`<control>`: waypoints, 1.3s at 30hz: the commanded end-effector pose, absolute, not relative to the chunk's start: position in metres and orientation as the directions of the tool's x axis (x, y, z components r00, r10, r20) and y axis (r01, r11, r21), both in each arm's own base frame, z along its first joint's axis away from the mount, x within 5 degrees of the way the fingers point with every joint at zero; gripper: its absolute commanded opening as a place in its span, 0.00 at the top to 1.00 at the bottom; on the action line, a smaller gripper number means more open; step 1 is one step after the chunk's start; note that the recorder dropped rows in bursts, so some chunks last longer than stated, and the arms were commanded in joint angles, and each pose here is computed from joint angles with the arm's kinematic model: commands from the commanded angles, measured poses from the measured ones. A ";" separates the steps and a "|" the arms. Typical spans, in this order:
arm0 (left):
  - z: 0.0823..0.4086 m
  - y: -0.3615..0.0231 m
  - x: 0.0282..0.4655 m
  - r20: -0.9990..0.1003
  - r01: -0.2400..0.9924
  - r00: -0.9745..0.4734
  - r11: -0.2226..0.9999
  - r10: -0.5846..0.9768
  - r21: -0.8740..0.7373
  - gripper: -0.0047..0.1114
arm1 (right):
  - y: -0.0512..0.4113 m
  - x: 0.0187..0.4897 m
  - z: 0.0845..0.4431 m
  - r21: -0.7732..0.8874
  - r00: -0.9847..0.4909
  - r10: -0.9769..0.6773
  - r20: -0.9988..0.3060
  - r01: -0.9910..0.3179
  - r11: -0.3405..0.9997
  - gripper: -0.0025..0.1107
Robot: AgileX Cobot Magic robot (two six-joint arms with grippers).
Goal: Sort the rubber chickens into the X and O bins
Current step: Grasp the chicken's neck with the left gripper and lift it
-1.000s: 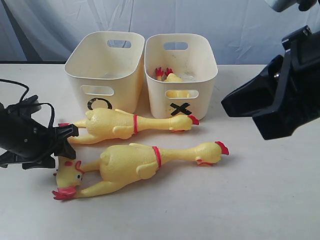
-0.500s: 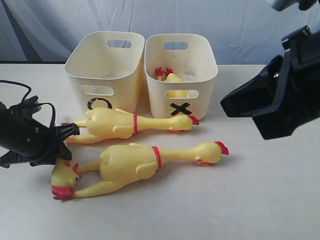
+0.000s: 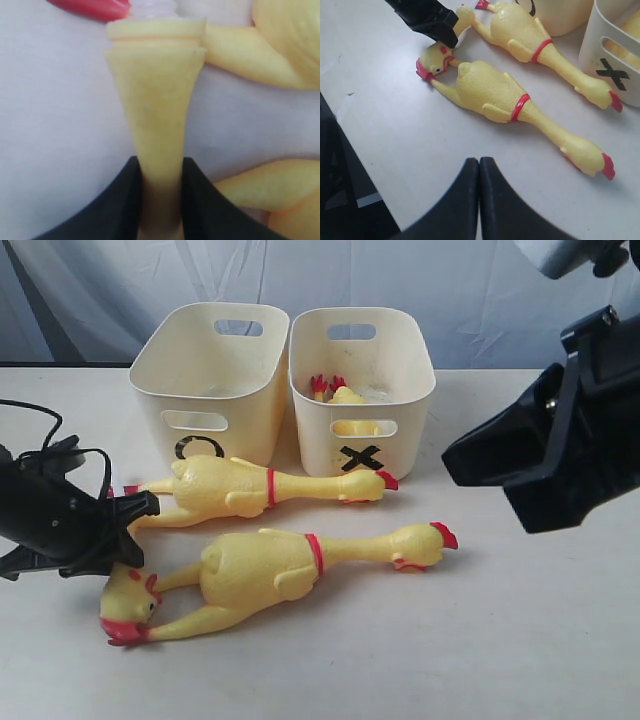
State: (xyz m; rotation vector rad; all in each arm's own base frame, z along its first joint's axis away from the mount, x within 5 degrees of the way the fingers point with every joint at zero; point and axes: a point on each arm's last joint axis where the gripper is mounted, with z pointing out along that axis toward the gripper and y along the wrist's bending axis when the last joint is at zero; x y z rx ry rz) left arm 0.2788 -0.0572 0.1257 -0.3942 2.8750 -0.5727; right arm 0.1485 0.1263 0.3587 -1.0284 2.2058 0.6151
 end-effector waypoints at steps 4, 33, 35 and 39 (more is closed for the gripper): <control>0.142 -0.060 0.272 -0.127 -0.165 -0.963 0.896 -0.236 -0.412 0.96 | 0.124 0.148 0.349 0.158 -0.522 -0.502 -0.690 -0.784 0.600 0.98; 0.329 -0.123 0.320 -0.838 0.489 -0.544 0.800 -0.030 -0.346 0.96 | 0.117 0.140 0.313 0.163 -0.565 -0.523 -0.638 -0.763 0.626 0.98; 0.325 -0.131 0.330 -0.852 0.492 -0.523 0.807 -0.026 -0.327 0.96 | 0.118 0.140 0.313 0.165 -0.566 -0.522 -0.638 -0.763 0.625 0.98; 0.319 -0.148 0.355 -0.879 0.488 -0.476 0.826 -0.020 -0.283 0.96 | 0.118 0.140 0.313 0.177 -0.571 -0.513 -0.641 -0.760 0.625 0.98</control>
